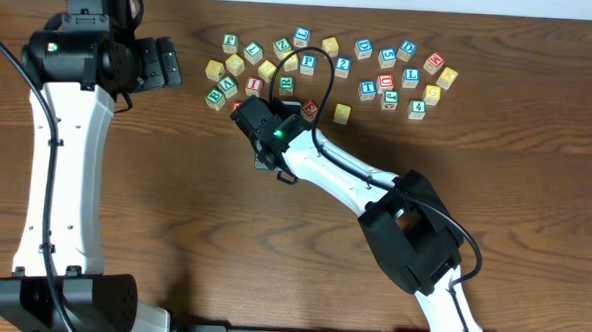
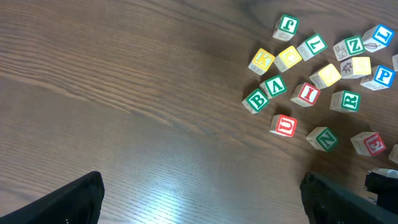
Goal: Spell out AI2
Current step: 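Carry the red A block forward and lower it onto the table, then open the right gripper and lift it away from the A block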
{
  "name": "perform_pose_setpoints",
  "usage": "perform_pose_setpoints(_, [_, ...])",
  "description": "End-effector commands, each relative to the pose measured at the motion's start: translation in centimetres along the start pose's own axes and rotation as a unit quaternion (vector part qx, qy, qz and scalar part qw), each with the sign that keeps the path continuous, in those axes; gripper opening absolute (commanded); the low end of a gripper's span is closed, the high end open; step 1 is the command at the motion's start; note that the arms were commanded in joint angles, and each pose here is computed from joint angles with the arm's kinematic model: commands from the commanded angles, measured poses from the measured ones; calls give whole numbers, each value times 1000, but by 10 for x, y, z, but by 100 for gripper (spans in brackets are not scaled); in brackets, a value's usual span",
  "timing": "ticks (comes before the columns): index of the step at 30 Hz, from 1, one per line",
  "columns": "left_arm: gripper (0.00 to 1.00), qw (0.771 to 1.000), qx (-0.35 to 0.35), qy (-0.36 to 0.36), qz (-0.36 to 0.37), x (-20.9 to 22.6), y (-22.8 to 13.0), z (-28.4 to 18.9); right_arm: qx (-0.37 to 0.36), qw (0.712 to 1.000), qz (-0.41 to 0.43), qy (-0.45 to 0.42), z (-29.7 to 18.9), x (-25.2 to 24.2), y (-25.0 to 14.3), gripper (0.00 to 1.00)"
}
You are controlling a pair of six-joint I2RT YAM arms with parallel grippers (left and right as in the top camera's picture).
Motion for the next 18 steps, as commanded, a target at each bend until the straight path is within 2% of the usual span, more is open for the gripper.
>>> perform_pose_setpoints(1, [100, 1000, -9, 5, -5, 2, 5, -4, 9, 1000, 4, -7, 8, -1, -5, 36])
perform_pose_setpoints(9, [99, 1000, -9, 5, -5, 3, 5, -4, 3, 1000, 0, -3, -8, -2, 5, 41])
perform_pose_setpoints(18, [100, 1000, -7, 6, -5, 3, 5, -4, -34, 998, -34, 45, -73, -14, 44, 49])
Point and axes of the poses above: each gripper's point midway between its finger pads, its own z axis out along the fingers, its own x axis along the line the jaws close on, y = z × x, the point moved 4 cm from there along -z, back along the fingers, and after that the axes turned 6 degrees about -z, right-handed, at the moved point
